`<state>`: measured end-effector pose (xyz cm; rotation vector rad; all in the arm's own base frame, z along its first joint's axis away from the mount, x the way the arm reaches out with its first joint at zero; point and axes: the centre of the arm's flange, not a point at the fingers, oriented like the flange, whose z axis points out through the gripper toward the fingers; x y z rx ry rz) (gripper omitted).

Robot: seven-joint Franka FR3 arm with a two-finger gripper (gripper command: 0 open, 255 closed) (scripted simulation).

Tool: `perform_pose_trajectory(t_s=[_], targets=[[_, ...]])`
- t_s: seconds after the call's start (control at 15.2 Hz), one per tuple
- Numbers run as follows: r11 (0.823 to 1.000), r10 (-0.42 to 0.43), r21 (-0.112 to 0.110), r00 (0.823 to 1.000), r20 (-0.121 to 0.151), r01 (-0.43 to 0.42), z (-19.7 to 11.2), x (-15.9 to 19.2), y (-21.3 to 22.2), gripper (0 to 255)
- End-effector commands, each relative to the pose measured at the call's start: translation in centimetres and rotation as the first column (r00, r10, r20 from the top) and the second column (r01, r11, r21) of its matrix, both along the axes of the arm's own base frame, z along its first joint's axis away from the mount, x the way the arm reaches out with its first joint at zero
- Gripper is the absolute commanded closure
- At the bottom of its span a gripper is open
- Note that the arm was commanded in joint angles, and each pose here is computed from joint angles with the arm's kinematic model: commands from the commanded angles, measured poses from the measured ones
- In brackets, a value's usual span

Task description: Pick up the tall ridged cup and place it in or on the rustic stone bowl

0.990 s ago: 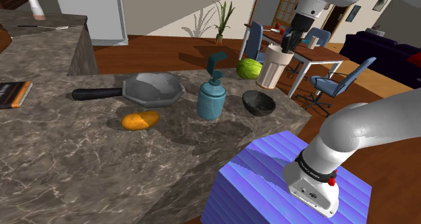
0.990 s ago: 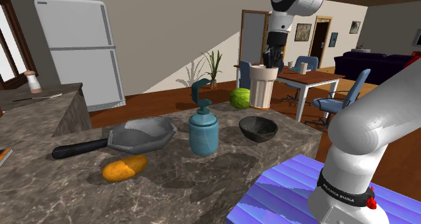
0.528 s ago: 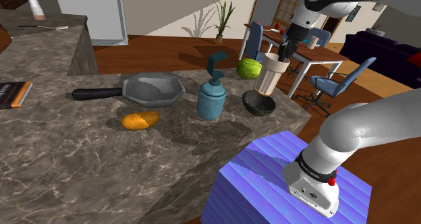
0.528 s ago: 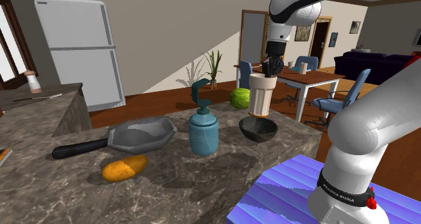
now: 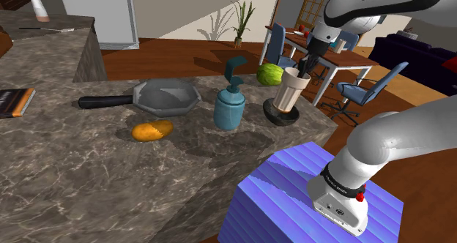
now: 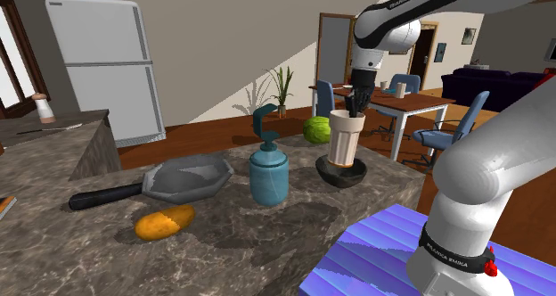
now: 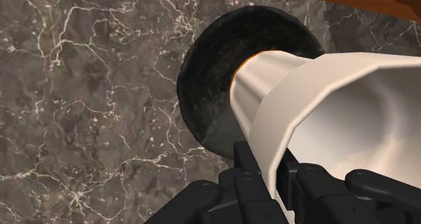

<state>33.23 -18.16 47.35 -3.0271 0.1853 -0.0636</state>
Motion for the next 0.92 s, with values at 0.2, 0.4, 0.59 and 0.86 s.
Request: perform_pose_trajectory(t_s=[0.2,0.4,0.59,0.86], targets=[[1.0,0.0,0.0,1.0,0.001,0.0,-0.91,0.14,-0.05,255],[1.0,0.0,0.0,1.0,0.001,0.0,-0.91,0.14,-0.05,255],[1.0,0.0,0.0,1.0,0.001,0.0,-0.91,0.13,-0.05,0],[1.0,0.0,0.0,1.0,0.001,0.0,-0.91,0.13,-0.05,0]])
